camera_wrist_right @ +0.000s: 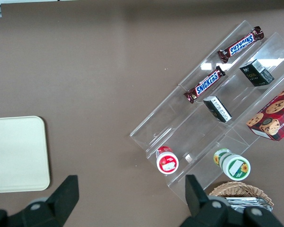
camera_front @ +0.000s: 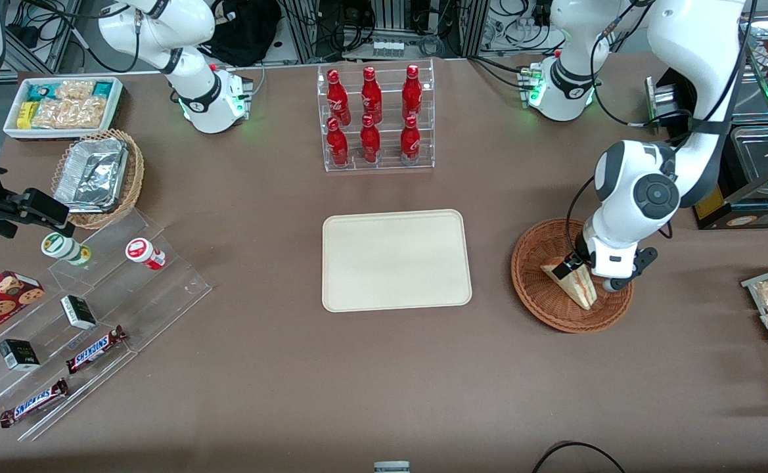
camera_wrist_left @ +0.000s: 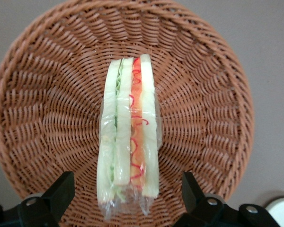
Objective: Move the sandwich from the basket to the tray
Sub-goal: 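Move the left gripper down over the wrapped sandwich in the wicker basket, then close the left gripper on the sandwich and lift it, then carry the sandwich with the left gripper over the cream tray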
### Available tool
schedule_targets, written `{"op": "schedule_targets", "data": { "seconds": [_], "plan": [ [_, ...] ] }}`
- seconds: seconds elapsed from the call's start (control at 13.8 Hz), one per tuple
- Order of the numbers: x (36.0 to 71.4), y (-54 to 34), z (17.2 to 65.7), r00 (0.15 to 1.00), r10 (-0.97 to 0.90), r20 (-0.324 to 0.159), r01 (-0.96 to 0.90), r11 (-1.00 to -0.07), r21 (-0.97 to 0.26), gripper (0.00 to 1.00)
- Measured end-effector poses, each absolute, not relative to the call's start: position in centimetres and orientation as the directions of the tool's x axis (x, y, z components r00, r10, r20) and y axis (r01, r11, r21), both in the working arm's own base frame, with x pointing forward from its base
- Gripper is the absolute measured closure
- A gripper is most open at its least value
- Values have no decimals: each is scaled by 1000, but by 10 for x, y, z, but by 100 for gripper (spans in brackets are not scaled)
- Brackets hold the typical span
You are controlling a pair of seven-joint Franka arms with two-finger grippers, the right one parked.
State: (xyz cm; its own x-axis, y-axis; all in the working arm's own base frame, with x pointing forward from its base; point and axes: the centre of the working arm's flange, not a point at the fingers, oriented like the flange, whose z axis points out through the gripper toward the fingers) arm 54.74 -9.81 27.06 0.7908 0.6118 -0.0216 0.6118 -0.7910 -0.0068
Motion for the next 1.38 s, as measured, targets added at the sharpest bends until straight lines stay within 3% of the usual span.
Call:
{"op": "schedule_targets", "data": {
  "seconds": [0.36,0.58,0.73,0.8,1.16,1.38],
  "plan": [
    [551,-91,244,781,623,-29,624,-782,1,5],
    [557,-92,249,784,620,-21,621,-784,11,40],
    [563,-92,258,792,610,-21,610,-792,7,60],
    [568,-92,267,799,601,-28,601,-799,-4,65],
    [606,-133,379,846,528,-69,526,-849,-54,73],
    [603,-214,428,893,444,-74,441,-896,-55,77]
  ]
}}
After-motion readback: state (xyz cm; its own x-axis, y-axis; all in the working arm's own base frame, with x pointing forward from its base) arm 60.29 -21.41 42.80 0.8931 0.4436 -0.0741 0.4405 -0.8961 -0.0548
